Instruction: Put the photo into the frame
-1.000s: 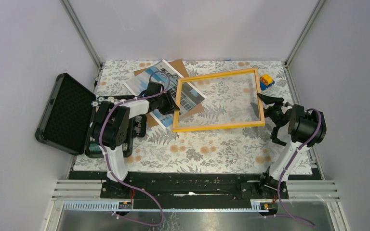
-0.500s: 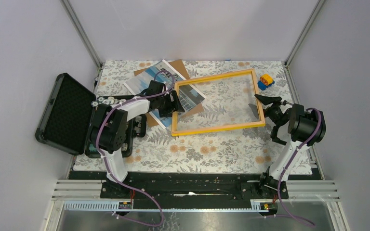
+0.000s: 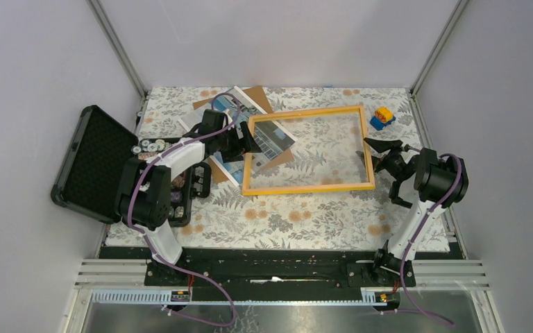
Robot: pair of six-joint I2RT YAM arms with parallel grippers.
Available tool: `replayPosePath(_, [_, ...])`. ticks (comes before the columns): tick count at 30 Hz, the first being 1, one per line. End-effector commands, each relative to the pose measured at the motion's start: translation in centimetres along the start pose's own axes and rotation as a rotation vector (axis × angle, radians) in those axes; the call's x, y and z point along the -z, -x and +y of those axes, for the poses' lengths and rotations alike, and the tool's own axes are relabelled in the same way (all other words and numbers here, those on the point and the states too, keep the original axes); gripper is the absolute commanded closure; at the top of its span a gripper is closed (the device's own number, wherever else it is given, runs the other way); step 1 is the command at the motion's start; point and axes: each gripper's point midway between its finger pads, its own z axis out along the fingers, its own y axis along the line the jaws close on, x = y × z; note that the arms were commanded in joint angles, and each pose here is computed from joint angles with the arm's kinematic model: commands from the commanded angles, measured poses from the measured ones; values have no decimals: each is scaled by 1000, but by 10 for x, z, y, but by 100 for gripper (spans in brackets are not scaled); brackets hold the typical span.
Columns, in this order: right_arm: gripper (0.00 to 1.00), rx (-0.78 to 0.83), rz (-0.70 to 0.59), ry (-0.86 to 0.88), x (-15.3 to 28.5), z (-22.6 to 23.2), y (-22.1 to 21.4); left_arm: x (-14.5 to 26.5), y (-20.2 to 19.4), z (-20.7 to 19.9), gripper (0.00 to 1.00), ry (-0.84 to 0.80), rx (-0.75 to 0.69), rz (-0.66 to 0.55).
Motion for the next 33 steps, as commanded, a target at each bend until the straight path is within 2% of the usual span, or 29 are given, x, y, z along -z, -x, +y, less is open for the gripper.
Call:
replayPosePath(1, [32,161,67,94,-3,24,-12,2,6,-12,13,-59,-13,-18])
replayPosePath(14, [43,152,98,107,-15,31,-18,3,12,-14,15,-65,-14,-37])
replayPosePath(24, [70,146,99,116,-15,37,-20,9,20,-7,14,-37,-14,-76])
replayPosePath(28, [71,148,100,118,-16,38,-20,8,21,-8,12,-57,-4,-72])
replayPosePath(33, [58,138,100,121,-16,40,-19,3,16,-8,11,-87,19,-61])
